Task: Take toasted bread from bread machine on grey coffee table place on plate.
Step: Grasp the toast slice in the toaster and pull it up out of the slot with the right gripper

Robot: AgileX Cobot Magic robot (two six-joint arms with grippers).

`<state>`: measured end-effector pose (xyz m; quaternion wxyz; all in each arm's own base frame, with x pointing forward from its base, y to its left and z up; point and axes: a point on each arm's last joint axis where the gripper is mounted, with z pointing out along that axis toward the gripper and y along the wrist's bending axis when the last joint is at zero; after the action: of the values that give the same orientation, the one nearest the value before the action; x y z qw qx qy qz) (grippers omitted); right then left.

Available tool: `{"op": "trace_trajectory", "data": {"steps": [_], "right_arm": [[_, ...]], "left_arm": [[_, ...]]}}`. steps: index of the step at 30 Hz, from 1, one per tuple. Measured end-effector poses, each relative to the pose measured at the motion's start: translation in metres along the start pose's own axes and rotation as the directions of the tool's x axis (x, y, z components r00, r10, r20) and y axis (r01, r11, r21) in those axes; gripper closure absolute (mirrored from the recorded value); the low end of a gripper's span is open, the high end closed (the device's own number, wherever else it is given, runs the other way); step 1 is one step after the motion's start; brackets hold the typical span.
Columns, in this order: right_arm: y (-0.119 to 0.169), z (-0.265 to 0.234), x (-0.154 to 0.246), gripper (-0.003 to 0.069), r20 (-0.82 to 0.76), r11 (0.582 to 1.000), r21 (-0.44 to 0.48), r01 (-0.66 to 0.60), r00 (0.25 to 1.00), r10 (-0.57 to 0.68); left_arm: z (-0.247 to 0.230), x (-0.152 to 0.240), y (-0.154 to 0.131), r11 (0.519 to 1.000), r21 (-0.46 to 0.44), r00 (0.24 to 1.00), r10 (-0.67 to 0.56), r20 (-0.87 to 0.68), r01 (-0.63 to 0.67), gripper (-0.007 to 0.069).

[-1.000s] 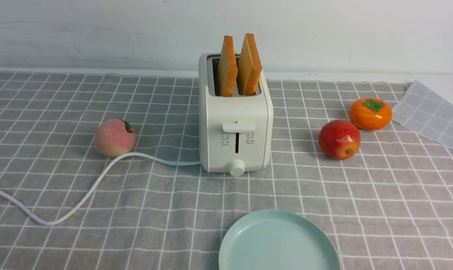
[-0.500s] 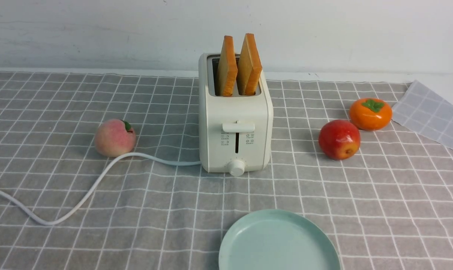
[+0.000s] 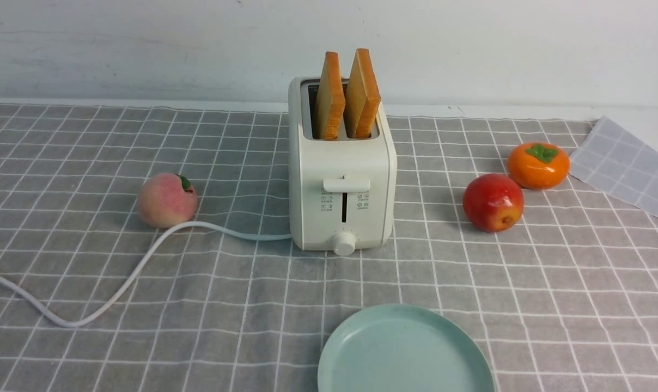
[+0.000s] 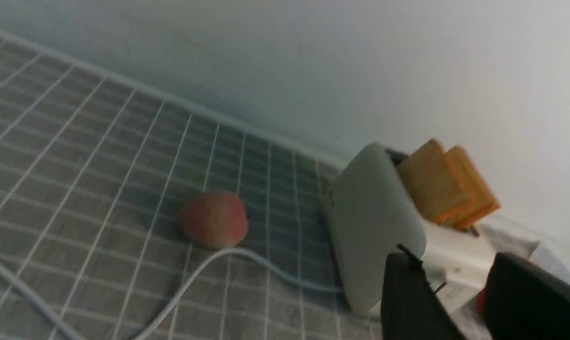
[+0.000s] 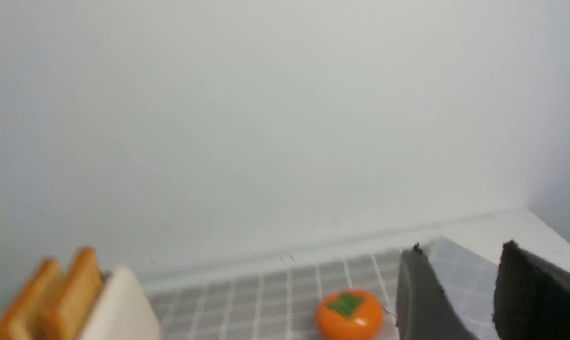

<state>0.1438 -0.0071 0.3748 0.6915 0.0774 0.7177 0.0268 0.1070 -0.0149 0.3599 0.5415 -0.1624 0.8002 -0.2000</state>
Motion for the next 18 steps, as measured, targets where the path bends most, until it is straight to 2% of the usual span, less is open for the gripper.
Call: {"op": "trace_trajectory", "data": {"steps": [1,2,3,6,8,12,14,15,16,17,18], "right_arm": [[-0.001,0.005,0.005,0.0419,-0.037,0.997,0.063,0.036,0.999,-0.034],[-0.003,0.011,0.009,0.0419,-0.075,0.997,0.027,0.067,0.995,-0.065],[-0.004,0.018,0.015,0.0419,-0.122,0.997,0.038,0.074,0.99,-0.069],[-0.005,0.028,0.025,0.0419,-0.19,0.998,0.063,-0.001,0.982,0.013],[-0.006,0.043,0.041,0.0419,-0.294,0.98,0.126,-0.153,0.938,0.185],[0.002,0.06,0.07,0.0419,-0.465,0.95,0.186,-0.251,0.829,0.31],[0.009,0.065,0.083,0.0419,-0.547,0.953,0.18,-0.245,0.78,0.304],[0.02,0.069,0.096,0.0419,-0.626,0.963,0.149,-0.226,0.732,0.269],[0.021,0.07,0.098,0.0419,-0.646,0.966,0.136,-0.221,0.719,0.255],[0.033,0.072,0.108,0.0419,-0.718,0.976,0.077,-0.205,0.667,0.197],[0.036,0.073,0.11,0.0419,-0.729,0.977,0.06,-0.205,0.66,0.183]], "left_arm": [[0.007,0.004,0.003,0.999,-0.035,0.998,0.006,-0.057,-0.008,0.0386],[0.012,0.006,0.005,0.998,-0.061,0.995,0.007,-0.101,-0.014,0.0386],[0.019,0.011,0.008,0.995,-0.097,0.985,0.001,-0.172,-0.017,0.0386],[0.026,0.017,0.011,0.991,-0.134,0.967,-0.02,-0.256,-0.015,0.0386],[0.033,0.023,0.011,0.988,-0.153,0.94,-0.065,-0.334,0.014,0.0386],[0.036,0.029,0.01,0.986,-0.159,0.91,-0.118,-0.398,0.058,0.0386],[0.036,0.03,0.008,0.985,-0.154,0.901,-0.136,-0.412,0.079,0.0386],[0.036,0.031,0.007,0.984,-0.149,0.895,-0.149,-0.42,0.094,0.0386],[0.036,0.031,0.007,0.985,-0.146,0.895,-0.15,-0.421,0.096,0.0386],[0.036,0.032,0.005,0.987,-0.127,0.891,-0.146,-0.43,0.1,0.0386],[0.036,0.032,0.005,0.987,-0.124,0.891,-0.144,-0.431,0.1,0.0386]]}}
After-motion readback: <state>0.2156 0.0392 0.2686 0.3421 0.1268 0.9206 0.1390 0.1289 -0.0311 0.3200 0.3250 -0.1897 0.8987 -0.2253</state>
